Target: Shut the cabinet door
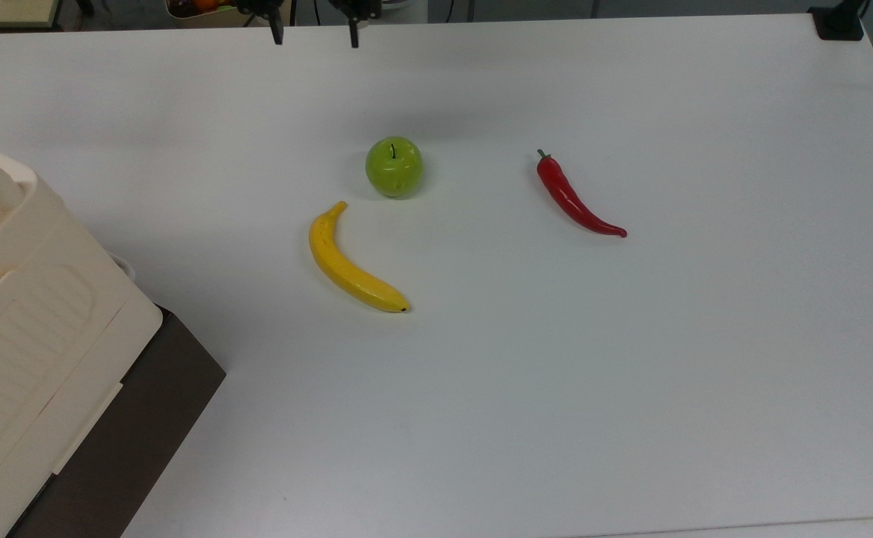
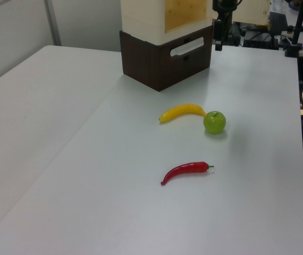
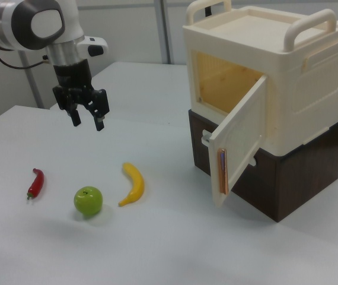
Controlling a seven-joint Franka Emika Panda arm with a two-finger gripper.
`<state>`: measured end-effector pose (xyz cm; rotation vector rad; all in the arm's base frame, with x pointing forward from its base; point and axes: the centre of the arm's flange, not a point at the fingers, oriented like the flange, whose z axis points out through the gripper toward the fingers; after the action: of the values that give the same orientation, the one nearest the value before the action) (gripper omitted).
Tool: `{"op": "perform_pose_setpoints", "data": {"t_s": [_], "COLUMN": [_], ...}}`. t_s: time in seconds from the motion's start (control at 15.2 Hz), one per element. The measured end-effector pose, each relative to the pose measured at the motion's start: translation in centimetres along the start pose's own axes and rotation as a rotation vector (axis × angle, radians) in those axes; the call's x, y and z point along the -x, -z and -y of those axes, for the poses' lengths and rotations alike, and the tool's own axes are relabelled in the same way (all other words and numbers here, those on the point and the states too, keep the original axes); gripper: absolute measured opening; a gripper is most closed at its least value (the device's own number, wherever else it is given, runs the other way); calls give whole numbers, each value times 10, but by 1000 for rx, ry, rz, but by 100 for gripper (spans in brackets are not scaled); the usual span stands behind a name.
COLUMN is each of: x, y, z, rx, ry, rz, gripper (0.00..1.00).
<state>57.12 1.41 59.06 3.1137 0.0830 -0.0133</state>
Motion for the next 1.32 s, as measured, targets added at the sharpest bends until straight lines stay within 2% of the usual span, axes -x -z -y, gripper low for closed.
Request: {"op": "perform_pose_setpoints", "data": {"t_s": [0.33,0.46,0.53,0.79,1.12,1.32], "x": [0,1,1,2,13,21], "y": [5,6,7,22,59,92], "z": [-7,-11,-12,-41,-116,-168], "rx": [2,2,2,12,28,63], "ry": [41,37,34,-15,-144,-234], "rz": [-11,-13,-14,-45,-125,-260], "gripper": [25,6,1,1,1,1]}}
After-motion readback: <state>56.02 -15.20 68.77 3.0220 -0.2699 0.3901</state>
